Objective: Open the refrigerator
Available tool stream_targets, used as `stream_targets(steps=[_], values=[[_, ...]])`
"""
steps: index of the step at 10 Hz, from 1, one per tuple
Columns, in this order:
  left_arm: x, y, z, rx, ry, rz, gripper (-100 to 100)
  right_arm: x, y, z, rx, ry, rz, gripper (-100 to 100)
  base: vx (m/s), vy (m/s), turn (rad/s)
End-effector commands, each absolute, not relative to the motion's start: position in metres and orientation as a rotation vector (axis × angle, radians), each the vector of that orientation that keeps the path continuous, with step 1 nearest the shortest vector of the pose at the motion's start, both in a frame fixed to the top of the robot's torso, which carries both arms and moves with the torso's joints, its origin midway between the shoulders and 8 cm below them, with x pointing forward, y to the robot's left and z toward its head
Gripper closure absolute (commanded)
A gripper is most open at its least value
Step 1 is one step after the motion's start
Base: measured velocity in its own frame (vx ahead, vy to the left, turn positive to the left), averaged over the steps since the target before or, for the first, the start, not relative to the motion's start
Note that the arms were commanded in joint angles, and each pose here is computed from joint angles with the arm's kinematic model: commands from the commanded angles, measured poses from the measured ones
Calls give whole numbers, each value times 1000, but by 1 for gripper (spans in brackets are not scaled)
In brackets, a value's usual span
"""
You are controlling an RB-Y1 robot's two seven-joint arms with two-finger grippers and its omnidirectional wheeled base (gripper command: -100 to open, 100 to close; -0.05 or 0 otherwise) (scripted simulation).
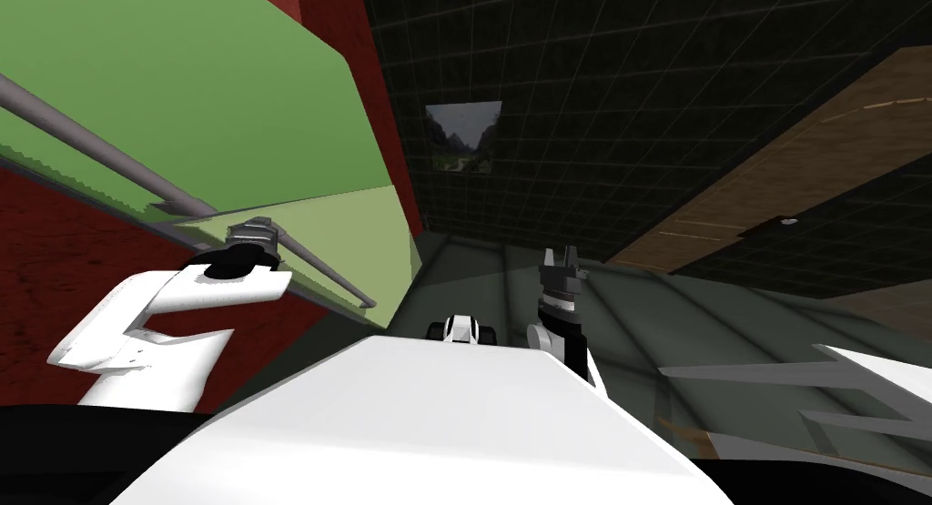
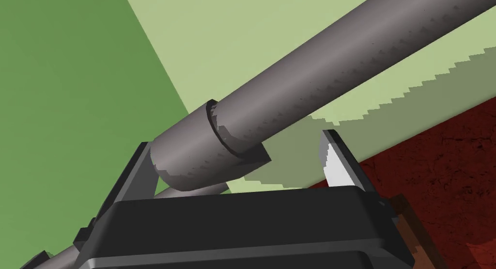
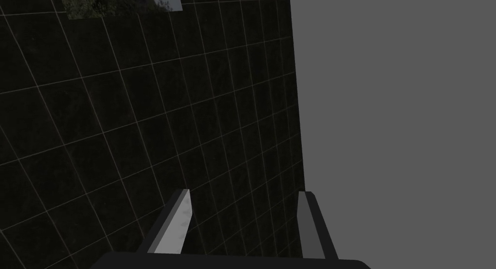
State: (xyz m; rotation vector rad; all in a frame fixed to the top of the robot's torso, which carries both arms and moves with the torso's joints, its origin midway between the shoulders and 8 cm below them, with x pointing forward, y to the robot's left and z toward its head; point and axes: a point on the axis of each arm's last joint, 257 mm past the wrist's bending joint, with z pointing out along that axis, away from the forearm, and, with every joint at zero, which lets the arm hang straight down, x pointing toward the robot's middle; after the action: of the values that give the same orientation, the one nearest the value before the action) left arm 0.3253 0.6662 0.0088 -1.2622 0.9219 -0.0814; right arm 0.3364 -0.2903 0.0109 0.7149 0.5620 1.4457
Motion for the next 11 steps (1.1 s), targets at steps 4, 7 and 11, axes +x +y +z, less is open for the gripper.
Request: stream_targets(steps=[4, 7, 11], values=[[305, 693, 19, -1291, 854, 0, 100, 336, -290, 11, 715, 562, 1446, 0, -19, -18, -149], [266, 740, 18, -1377, 732, 128, 100, 336, -290, 11, 715, 562, 1446, 0, -65, -146, -328], [215, 779, 21, -1443, 594, 283, 100, 336, -290, 11, 715, 562, 1446, 0, -42, -123, -281]])
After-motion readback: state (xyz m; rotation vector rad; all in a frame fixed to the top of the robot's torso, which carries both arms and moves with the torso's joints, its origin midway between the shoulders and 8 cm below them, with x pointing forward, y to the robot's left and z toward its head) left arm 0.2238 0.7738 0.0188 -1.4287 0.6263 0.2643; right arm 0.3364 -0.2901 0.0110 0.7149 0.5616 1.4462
